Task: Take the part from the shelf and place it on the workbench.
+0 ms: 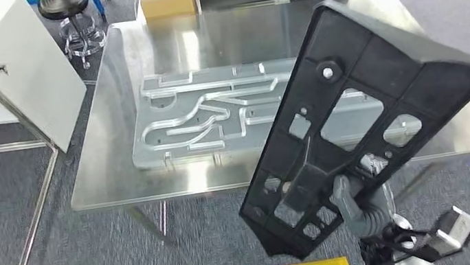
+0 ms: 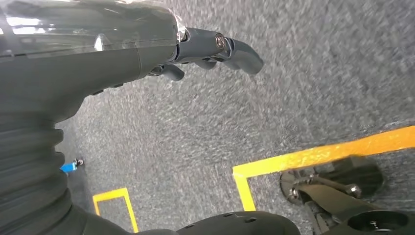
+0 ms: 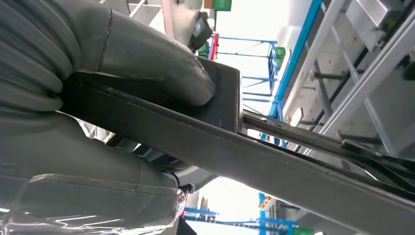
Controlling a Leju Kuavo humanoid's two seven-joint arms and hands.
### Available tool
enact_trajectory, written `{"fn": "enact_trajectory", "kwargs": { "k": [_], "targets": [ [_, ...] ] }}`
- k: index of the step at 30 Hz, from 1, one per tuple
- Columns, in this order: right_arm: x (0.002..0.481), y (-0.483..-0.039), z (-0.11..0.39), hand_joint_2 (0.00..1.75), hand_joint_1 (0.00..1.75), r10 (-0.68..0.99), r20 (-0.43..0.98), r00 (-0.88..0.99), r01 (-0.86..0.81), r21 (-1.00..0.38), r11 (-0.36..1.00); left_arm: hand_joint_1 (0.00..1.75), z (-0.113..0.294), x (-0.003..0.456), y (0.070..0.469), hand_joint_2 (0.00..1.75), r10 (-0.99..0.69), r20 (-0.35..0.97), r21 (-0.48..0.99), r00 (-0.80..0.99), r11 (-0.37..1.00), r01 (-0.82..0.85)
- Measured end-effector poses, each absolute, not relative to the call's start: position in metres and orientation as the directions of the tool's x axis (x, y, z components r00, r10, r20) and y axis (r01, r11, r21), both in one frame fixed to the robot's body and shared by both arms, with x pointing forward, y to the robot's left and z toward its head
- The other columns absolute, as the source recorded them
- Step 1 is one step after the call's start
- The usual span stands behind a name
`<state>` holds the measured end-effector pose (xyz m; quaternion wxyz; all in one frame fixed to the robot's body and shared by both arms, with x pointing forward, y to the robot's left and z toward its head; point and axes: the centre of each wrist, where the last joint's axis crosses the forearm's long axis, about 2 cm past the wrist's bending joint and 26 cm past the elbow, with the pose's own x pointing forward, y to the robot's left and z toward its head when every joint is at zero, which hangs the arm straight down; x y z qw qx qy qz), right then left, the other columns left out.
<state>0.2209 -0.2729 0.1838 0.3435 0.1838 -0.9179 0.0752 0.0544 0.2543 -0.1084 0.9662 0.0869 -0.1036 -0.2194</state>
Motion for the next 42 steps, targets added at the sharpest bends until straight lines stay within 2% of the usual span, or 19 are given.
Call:
{"fn": "enact_trajectory", "kwargs": {
  "k": [11,21,27,29,33,37,42],
  "targets": [
    [0.227,-0.276,0.191,1.75,1.75,-0.259,0.647,-0.717,-0.378,-0.05,0.924,0.0,-0.109,0.055,0.256,1.75,-0.444,0.161,0.215,0.881,0.887,0.408],
    [0.28,-0.334,0.263,1.75,1.75,-0.108,0.585,-0.804,-0.291,-0.228,0.929,0.0,-0.108,0.054,0.255,1.75,-0.455,0.173,0.213,0.873,0.883,0.418],
    [0.296,-0.351,0.289,1.75,1.75,-0.034,0.554,-0.832,-0.235,-0.297,0.925,0.0,-0.108,0.054,0.253,1.75,-0.452,0.192,0.208,0.871,0.886,0.414],
    [0.306,-0.358,0.307,1.75,1.75,0.061,0.538,-0.84,-0.161,-0.357,0.92,0.0,-0.108,0.054,0.254,1.75,-0.453,0.199,0.207,0.869,0.886,0.414],
    [0.33,-0.378,0.357,1.75,1.75,0.359,0.433,-0.827,0.109,-0.502,0.858,0.0,-0.108,0.056,0.255,1.75,-0.474,0.222,0.199,0.852,0.877,0.437],
    [0.346,-0.406,0.385,1.75,1.75,0.64,0.261,-0.723,0.362,-0.646,0.672,0.0,-0.108,0.057,0.257,1.75,-0.497,0.229,0.184,0.837,0.866,0.464],
    [0.358,-0.43,0.401,1.75,1.75,0.752,0.161,-0.639,0.459,-0.704,0.542,0.0,-0.109,0.055,0.259,1.75,-0.506,0.228,0.169,0.832,0.862,0.478]
  ]
}}
